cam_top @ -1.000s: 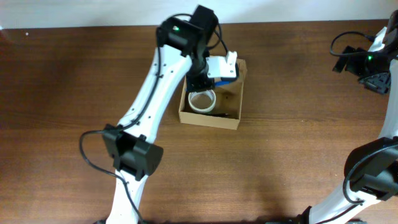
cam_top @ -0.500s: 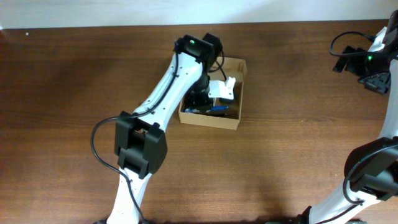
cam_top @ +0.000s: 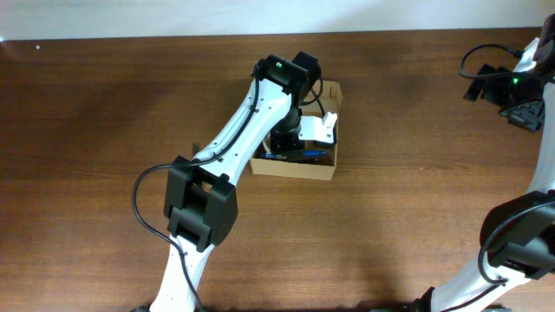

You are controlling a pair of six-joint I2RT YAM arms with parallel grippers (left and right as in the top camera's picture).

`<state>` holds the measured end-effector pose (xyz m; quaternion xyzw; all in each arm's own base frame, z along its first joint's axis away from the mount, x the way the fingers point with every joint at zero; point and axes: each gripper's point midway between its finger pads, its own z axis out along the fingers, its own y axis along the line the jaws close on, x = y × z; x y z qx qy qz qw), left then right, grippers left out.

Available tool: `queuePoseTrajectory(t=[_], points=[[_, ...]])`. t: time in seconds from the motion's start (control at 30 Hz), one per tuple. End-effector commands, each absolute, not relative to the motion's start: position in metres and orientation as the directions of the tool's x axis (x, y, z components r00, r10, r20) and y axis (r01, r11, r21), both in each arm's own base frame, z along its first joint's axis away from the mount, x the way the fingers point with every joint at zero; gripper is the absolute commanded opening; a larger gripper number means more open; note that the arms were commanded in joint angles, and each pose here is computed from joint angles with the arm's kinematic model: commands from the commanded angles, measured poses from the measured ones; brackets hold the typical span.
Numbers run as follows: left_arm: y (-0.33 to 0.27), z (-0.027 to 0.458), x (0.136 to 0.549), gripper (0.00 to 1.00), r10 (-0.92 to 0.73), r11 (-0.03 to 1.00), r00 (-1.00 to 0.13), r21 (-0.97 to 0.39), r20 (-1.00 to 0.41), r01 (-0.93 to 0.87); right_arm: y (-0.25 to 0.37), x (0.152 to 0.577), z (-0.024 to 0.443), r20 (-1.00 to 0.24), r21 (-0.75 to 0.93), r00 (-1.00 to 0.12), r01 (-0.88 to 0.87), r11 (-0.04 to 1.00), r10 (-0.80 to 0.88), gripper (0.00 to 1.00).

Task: Pack container
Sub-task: 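Move the left gripper to the grey pen and grasp it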

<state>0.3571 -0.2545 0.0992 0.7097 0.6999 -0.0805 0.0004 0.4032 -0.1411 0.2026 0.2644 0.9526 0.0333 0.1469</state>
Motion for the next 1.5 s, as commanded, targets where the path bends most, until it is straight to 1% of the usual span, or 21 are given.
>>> queuePoseTrajectory(t=[0.0,0.2,0.23,0.3,0.33,0.4,0.47,0.57,0.67,0.7,0.73,0.87,0.93,0.97,1.03,1.1,1.13,1.2,1.3,1.4,1.47], points=[[-0.254,0.081,0.355,0.02,0.995,-0.041,0.026,-0.149,-0.099,0.988,-0.14,0.403,0.205,-0.268,0.145,-0.814,0.495,0.857,0.516,0.99],[-0.254,0.078,0.355,0.03,0.995,-0.039,0.025,-0.155,-0.094,0.987,-0.14,0.403,0.205,-0.268,0.145,-0.814,0.495,0.857,0.516,0.99],[-0.254,0.078,0.355,0.08,0.996,-0.031,0.017,-0.156,-0.093,0.987,-0.14,0.403,0.205,-0.268,0.145,-0.814,0.495,0.857,0.516,0.99],[-0.254,0.08,0.355,0.24,0.996,-0.02,0.006,-0.153,-0.094,0.988,-0.14,0.403,0.205,-0.268,0.145,-0.814,0.495,0.857,0.516,0.99],[-0.254,0.082,0.356,0.3,0.995,-0.015,0.001,-0.148,-0.096,0.989,-0.14,0.403,0.205,-0.268,0.145,-0.814,0.495,0.857,0.516,0.99],[-0.257,0.093,0.36,0.32,0.993,0.016,-0.029,-0.113,-0.117,0.993,-0.14,0.403,0.205,-0.268,0.145,-0.814,0.495,0.857,0.516,0.99],[-0.259,0.11,0.368,0.4,0.986,0.061,-0.069,-0.06,-0.152,0.996,-0.14,0.403,0.205,-0.268,0.145,-0.814,0.495,0.857,0.516,0.99],[-0.257,0.145,0.38,0.46,0.968,0.14,-0.13,0.031,-0.212,0.99,-0.14,0.403,0.205,-0.268,0.145,-0.814,0.495,0.857,0.516,0.99],[-0.241,0.194,0.397,0.47,0.927,0.292,-0.241,0.148,-0.288,0.945,-0.14,0.403,0.205,-0.268,0.145,-0.814,0.495,0.857,0.516,0.99],[-0.23,0.219,0.405,0.47,0.893,0.378,-0.3,0.201,-0.335,0.904,-0.14,0.403,0.205,-0.268,0.145,-0.814,0.495,0.857,0.516,0.99],[-0.211,0.251,0.416,0.47,0.834,0.496,-0.376,0.251,-0.403,0.831,-0.14,0.403,0.205,-0.268,0.145,-0.814,0.495,0.857,0.516,0.99],[-0.148,0.319,0.43,0.47,0.651,0.726,-0.497,0.278,-0.573,0.629,-0.14,0.403,0.205,-0.268,0.145,-0.814,0.495,0.857,0.516,0.99],[-0.102,0.336,0.433,0.47,0.519,0.837,-0.571,0.244,-0.636,0.49,-0.14,0.403,0.205,-0.268,0.145,-0.814,0.495,0.857,0.516,0.99],[-0.088,0.337,0.433,0.47,0.478,0.865,-0.594,0.23,-0.647,0.445,-0.14,0.403,0.205,-0.268,0.145,-0.814,0.495,0.857,0.516,0.99],[-0.051,0.324,0.43,0.47,0.365,0.926,-0.664,0.182,-0.653,0.331,-0.14,0.403,0.205,-0.268,0.145,-0.814,0.495,0.857,0.516,0.99],[-0.024,0.291,0.422,0.47,0.29,0.956,-0.747,0.14,-0.598,0.258,-0.14,0.403,0.205,-0.268,0.145,-0.814,0.495,0.857,0.516,0.99],[-0.005,0.245,0.41,0.48,0.2,0.98,-0.841,0.082,-0.503,0.184,-0.14,0.403,0.205,-0.268,0.145,-0.814,0.495,0.857,0.516,0.99],[0.004,0.197,0.399,0.48,0.119,0.993,-0.904,0.037,-0.41,0.114,-0.14,0.403,0.205,-0.268,0.145,-0.814,0.495,0.857,0.516,0.99],[0.004,0.142,0.396,0.48,0.04,0.999,-0.936,-0.004,-0.35,0.044,-0.14,0.403,0.205,-0.268,0.145,-0.814,0.495,0.857,0.516,0.99],[0.0,0.107,0.397,0.48,-0.032,0.999,-0.945,-0.046,-0.326,-0.018,-0.14,0.403,0.205,-0.268,0.145,-0.814,0.495,0.857,0.516,0.99],[-0.003,0.088,0.396,0.48,-0.036,0.998,-0.953,-0.053,-0.302,-0.021,-0.14,0.403,0.205,-0.268,0.145,-0.814,0.495,0.857,0.516,0.99]])
